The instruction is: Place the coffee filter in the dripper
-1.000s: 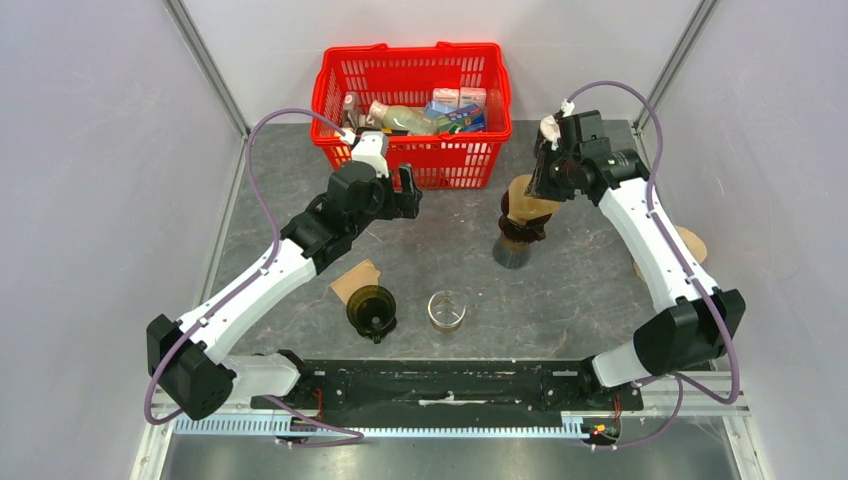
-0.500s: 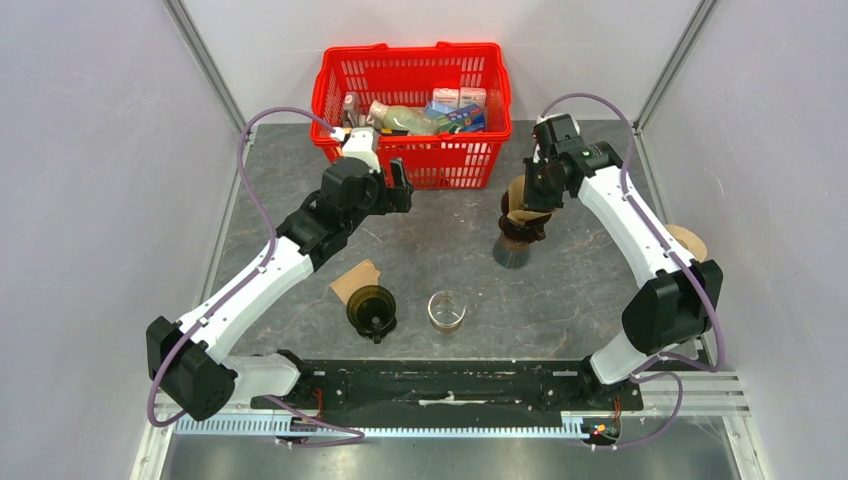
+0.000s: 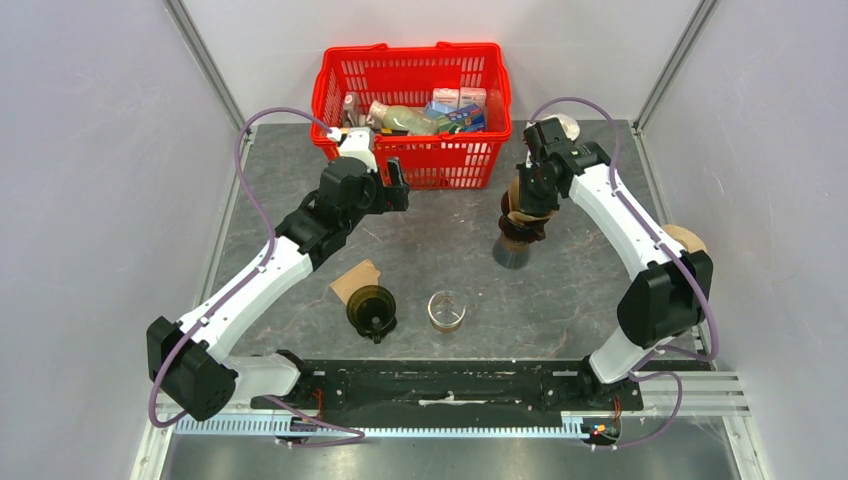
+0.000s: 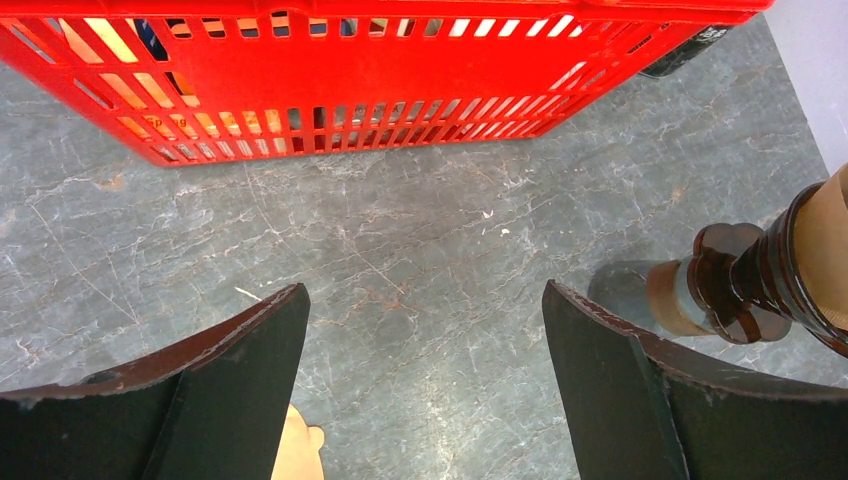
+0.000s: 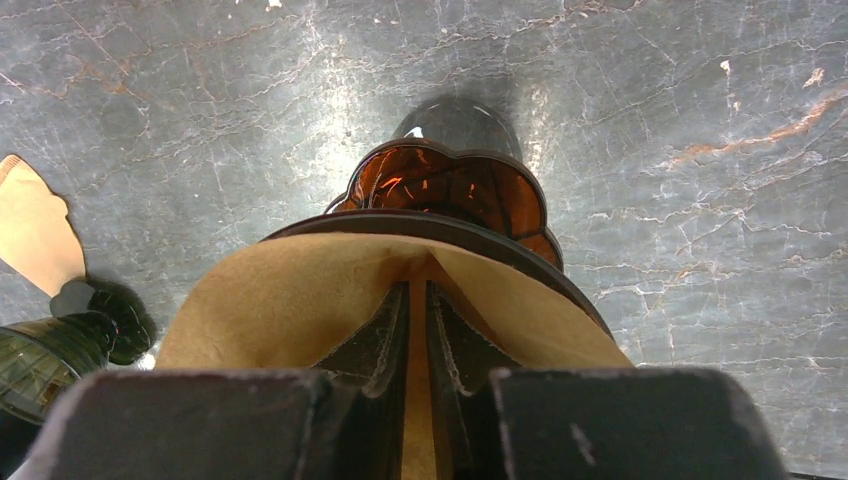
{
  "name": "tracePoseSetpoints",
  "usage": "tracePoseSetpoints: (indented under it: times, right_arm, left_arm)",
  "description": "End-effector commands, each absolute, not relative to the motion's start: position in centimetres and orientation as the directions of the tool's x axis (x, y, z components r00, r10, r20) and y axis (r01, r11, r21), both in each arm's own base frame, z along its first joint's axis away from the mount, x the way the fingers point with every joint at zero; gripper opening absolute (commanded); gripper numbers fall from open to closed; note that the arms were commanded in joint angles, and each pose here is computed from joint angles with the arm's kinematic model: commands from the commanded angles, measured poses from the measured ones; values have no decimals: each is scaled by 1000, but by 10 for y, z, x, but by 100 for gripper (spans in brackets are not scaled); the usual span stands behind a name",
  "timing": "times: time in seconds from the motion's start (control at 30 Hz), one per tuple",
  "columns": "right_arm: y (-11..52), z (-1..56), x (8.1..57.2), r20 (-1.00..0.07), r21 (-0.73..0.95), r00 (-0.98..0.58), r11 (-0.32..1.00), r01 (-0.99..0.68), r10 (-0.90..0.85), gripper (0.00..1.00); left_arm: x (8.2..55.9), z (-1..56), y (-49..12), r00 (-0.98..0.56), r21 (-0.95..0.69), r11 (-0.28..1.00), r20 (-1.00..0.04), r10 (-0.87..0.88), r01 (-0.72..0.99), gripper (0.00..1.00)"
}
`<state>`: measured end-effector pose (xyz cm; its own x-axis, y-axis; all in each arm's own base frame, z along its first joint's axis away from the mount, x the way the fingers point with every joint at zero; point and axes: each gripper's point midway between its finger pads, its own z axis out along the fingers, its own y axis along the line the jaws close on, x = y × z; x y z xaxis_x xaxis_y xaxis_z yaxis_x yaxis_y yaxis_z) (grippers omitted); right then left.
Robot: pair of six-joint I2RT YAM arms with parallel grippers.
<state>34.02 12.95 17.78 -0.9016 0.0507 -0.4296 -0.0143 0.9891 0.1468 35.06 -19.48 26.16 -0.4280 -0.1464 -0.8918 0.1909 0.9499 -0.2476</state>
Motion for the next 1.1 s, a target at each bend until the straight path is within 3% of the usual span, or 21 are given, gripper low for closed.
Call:
tracePoseSetpoints:
  times: [0.0,1.07]
  right_arm:
    - [128,186,346,-453,122,-891,992,-34,25,19]
    - [130,161,344,-402,115,-916,992,-42,8,21]
  left_arm:
    - [357,270,-193,-401,-279,945,-895,-193,168,94]
    - [357,265,-191,-411,-282,946,-891,-194,163,94]
